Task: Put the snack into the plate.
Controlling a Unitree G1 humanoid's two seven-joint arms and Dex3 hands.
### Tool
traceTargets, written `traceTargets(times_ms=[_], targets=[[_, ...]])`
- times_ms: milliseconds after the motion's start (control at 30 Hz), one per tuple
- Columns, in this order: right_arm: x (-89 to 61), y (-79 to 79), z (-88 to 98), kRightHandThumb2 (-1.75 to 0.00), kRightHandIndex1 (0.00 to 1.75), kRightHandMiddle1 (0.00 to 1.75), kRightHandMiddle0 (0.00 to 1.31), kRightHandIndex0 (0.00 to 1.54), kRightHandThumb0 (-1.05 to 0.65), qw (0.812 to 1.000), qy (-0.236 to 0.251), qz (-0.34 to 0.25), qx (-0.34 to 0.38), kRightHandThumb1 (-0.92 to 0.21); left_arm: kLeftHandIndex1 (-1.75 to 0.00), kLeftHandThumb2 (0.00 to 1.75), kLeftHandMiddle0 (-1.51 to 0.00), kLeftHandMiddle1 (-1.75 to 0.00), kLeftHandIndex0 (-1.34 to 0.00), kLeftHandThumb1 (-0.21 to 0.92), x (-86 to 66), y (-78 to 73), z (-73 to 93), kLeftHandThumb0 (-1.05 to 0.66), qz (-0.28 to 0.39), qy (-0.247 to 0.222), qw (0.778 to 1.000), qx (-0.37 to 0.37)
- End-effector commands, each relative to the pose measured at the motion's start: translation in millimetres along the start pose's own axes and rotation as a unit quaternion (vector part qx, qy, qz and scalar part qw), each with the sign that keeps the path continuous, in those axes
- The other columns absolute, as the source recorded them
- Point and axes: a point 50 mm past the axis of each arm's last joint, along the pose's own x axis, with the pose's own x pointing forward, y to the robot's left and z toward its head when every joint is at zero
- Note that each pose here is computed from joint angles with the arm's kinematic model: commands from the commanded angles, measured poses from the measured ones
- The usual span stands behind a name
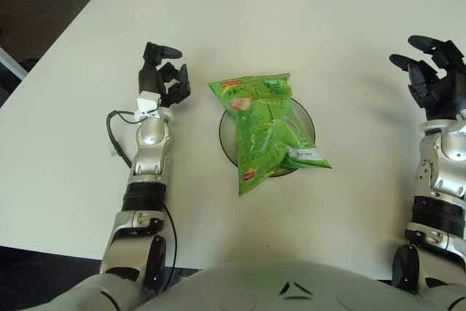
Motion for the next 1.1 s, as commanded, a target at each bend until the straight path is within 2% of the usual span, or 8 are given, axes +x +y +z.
traceTargets(times_ms=[0,333,400,467,733,867,1000,1067], targets=[[-17.1,-1.5,-18.2,-0.29,0.9,1.46,0.45,0.91,-0.36,1.0,0.022,-0.01,0.008,-0.92,-1.75,0.81,-0.84,-1.75,-0.34,0.7,-36.2,4.0,-41.2,-0.38,0.007,0.101,0.995,0.002],[-47.4,21.3,-45.8,-0.28,0.94,1.48,0.45,0.87,-0.35,0.994,0.08,0.045,0.052,-0.92,-1.75,0.81,-0.84,-1.75,-0.34,0.7,-35.8,5.5,-41.0,-0.38,0.005,0.104,0.995,0.004],[-54.6,30.3,-47.9,-0.2,1.02,1.43,0.44,0.79,-0.15,0.992,0.093,0.056,0.057,-0.92,-1.75,0.81,-0.84,-1.75,-0.34,0.7,-35.6,5.8,-40.6,-0.38,0.005,0.104,0.995,0.005],[-58.5,35.0,-47.7,-0.17,1.06,1.42,0.43,0.76,-0.08,0.991,0.103,0.061,0.059,-0.92,-1.75,0.81,-0.84,-1.75,-0.34,0.7,-35.3,6.2,-40.2,-0.38,0.004,0.104,0.995,0.005],[-66.6,43.4,-46.2,-0.15,1.16,1.34,0.44,0.72,-0.01,0.988,0.126,0.049,0.073,-0.92,-1.75,0.81,-0.84,-1.75,-0.34,0.7,-34.0,5.5,-40.0,-0.38,0.0,0.108,0.994,0.007],[-69.3,48.5,-46.4,-0.15,1.22,1.3,0.45,0.7,0.0,0.986,0.134,0.047,0.083,-0.92,-1.75,0.81,-0.84,-1.75,-0.34,0.7,-33.7,5.3,-40.1,-0.38,-0.001,0.109,0.994,0.007],[-84.6,70.5,-56.2,-0.18,1.27,1.3,0.43,0.66,0.0,0.97,0.191,0.073,0.132,-0.92,-1.75,0.81,-0.84,-1.75,-0.34,0.7,-33.3,3.9,-39.9,-0.38,-0.004,0.11,0.994,0.008],[-88.3,75.8,-57.6,-0.31,1.35,1.33,0.4,0.62,-0.01,0.963,0.211,0.055,0.156,-0.87,-1.75,0.81,-0.84,-1.75,-0.33,0.7,-33.4,3.3,-39.7,-0.38,-0.007,0.111,0.994,0.008]])
